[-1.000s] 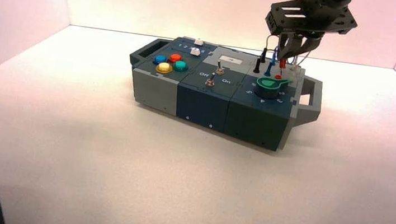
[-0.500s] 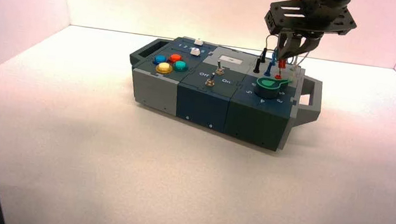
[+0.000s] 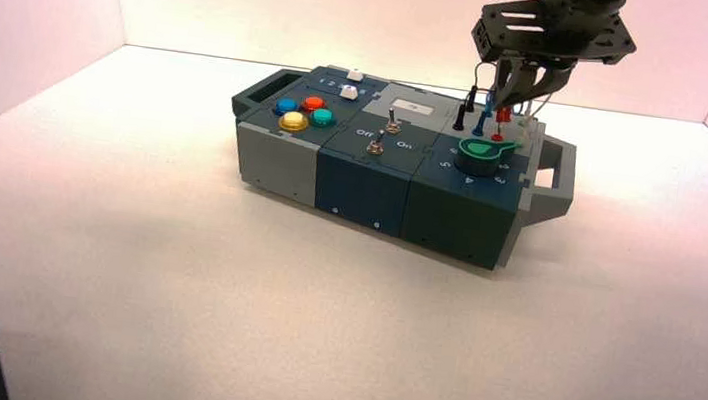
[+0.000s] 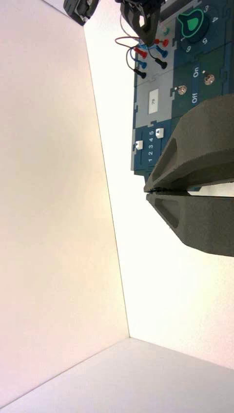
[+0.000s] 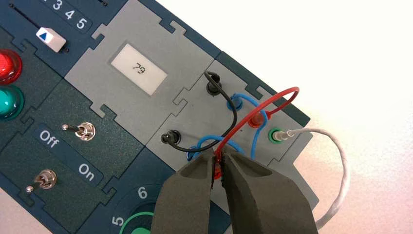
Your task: Insert the red wire.
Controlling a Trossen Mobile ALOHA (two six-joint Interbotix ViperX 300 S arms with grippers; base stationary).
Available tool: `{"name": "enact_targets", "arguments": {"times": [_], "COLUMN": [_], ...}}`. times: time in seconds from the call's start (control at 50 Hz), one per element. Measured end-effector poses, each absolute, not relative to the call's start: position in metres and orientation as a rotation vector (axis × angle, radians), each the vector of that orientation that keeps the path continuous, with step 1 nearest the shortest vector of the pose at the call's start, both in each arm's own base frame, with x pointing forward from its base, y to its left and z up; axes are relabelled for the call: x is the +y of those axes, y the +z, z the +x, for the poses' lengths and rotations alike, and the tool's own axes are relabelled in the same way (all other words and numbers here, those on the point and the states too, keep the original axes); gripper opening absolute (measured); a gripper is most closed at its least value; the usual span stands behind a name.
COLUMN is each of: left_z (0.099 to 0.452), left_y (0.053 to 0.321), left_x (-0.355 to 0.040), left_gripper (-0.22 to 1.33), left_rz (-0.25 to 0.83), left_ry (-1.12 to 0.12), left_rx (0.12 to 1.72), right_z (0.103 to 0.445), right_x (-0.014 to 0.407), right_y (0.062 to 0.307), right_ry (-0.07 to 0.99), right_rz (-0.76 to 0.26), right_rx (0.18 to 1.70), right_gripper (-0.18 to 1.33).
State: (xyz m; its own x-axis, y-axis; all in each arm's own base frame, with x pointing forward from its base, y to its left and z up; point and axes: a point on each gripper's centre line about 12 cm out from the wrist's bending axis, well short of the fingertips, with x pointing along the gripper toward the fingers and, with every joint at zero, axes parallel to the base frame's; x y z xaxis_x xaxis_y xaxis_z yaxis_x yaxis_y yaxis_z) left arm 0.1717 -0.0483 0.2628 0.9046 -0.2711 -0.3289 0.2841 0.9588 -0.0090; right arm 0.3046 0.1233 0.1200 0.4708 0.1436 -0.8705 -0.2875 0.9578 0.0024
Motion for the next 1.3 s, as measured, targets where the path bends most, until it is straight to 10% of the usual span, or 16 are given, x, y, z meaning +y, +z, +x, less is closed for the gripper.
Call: {"name": "enact_targets", "arguments": {"times": [1.3], "left_z": [0.171], "left_y": [0.264], "left_x": [-0.048], "left_gripper": [-0.16], "left_rz": [0.039], "left_ry": [-0.286], "left_rx": [0.326], "right_z": [0.291], "right_x": [0.121], "right_y": [0.107], "right_ry": [0.270], "right_rz": [-0.155], "right_rx": [1.080], "right_gripper": [-0.01]}}
